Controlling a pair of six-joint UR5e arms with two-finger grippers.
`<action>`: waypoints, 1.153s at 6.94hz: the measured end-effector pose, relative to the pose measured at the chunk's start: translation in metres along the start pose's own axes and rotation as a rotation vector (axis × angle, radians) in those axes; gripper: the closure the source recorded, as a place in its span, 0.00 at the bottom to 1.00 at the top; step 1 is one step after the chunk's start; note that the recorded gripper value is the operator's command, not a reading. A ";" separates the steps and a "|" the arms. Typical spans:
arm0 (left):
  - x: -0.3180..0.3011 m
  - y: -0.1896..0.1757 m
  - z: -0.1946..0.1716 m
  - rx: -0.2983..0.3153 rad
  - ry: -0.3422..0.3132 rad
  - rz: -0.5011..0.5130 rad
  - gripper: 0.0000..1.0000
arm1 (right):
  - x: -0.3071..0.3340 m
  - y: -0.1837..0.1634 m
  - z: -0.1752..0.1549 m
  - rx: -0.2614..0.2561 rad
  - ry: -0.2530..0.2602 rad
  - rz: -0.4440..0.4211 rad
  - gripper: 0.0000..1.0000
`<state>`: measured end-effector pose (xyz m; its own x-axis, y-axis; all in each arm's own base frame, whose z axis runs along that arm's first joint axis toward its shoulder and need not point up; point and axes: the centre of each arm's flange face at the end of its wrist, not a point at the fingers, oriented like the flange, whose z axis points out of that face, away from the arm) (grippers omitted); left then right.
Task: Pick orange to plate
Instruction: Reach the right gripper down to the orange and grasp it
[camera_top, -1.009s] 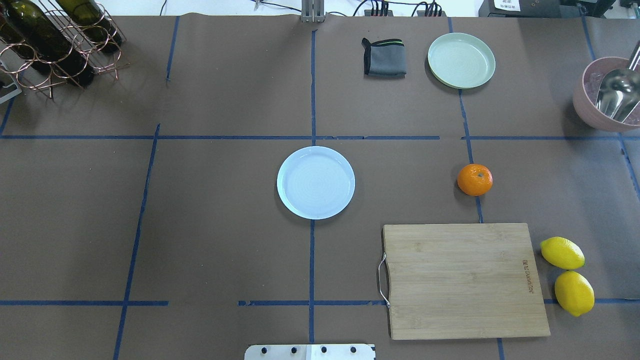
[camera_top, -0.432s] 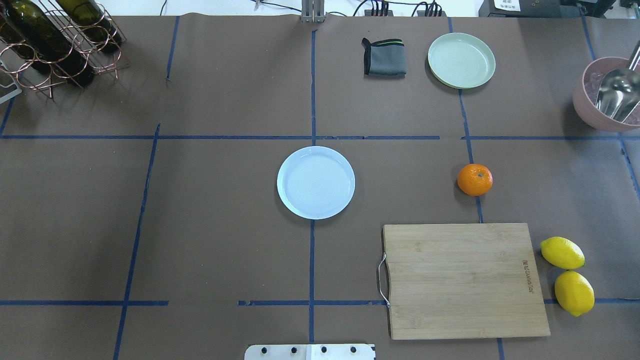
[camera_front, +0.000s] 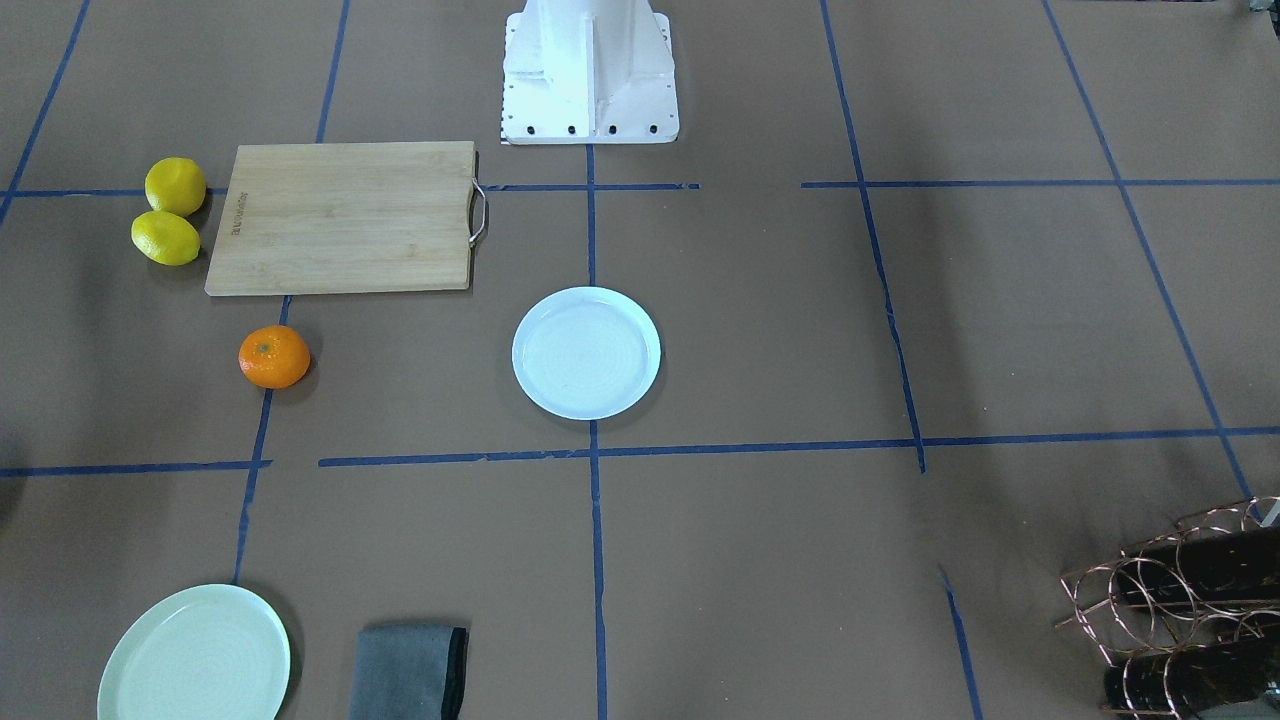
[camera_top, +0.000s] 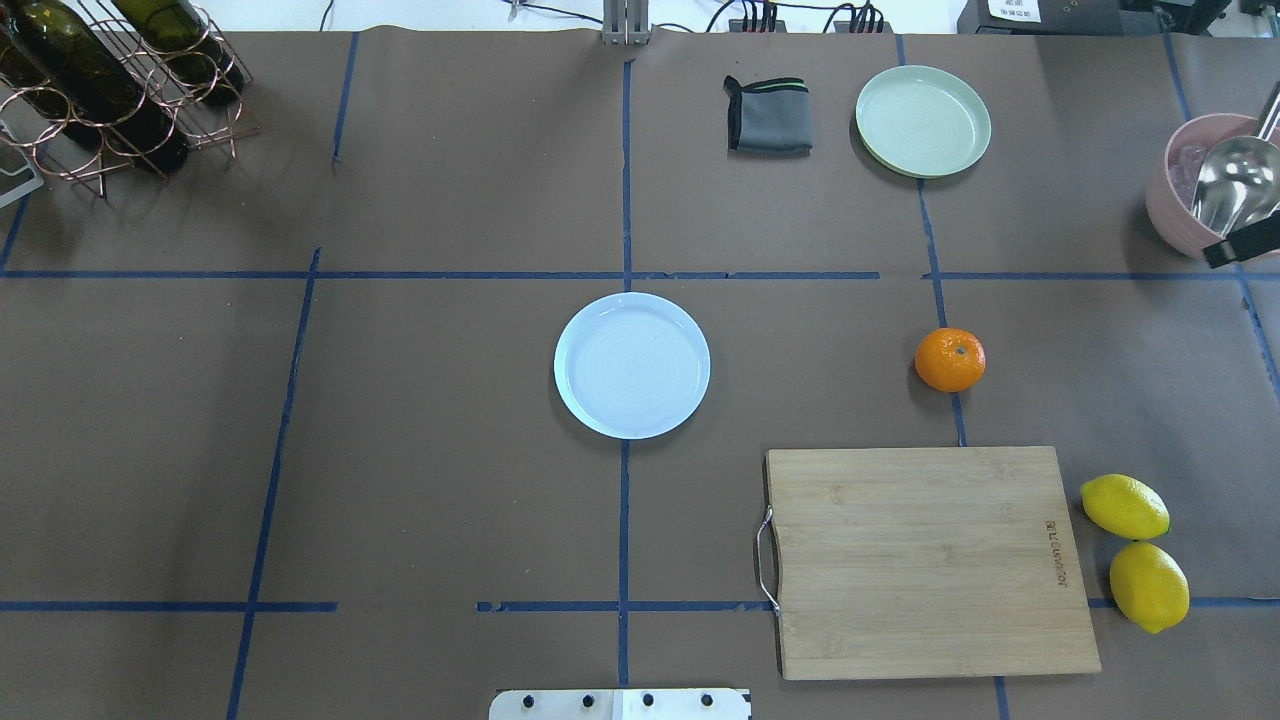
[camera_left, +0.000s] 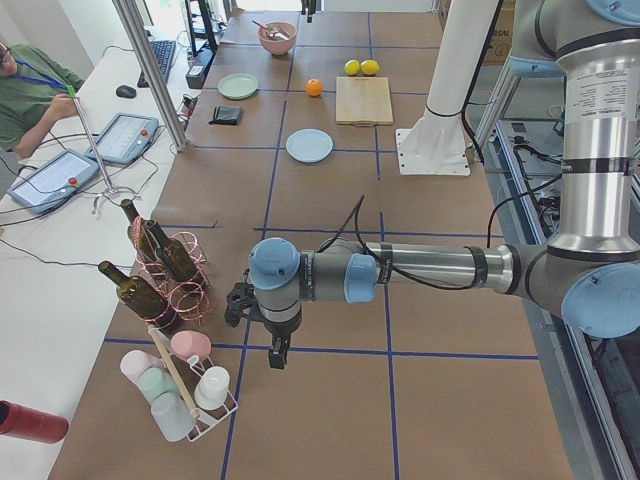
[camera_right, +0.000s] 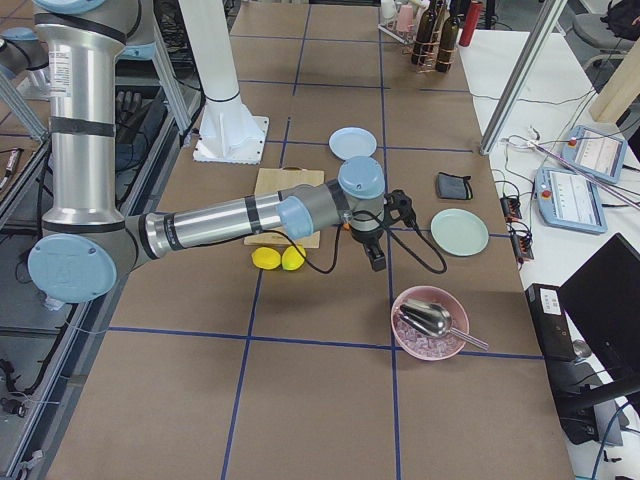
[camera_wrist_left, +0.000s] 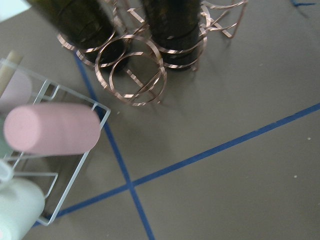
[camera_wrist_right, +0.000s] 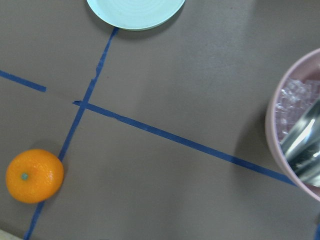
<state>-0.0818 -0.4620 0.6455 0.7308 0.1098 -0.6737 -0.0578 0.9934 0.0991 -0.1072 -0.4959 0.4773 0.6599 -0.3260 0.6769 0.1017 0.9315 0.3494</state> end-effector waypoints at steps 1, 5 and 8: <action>0.001 -0.001 -0.001 0.002 -0.001 0.000 0.00 | -0.042 -0.007 0.028 0.017 0.022 0.019 0.00; 0.003 -0.005 -0.004 0.011 -0.001 0.003 0.00 | -0.181 -0.013 0.111 0.085 0.057 0.075 0.00; 0.006 -0.007 -0.007 0.018 -0.002 0.008 0.00 | -0.192 -0.003 0.142 0.070 0.100 0.068 0.00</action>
<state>-0.0823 -0.4679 0.6356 0.7314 0.1177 -0.6717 -0.0516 0.9917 0.1176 -0.3396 -0.4594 0.4383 0.7348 -0.2415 0.6338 0.0047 0.9362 0.3513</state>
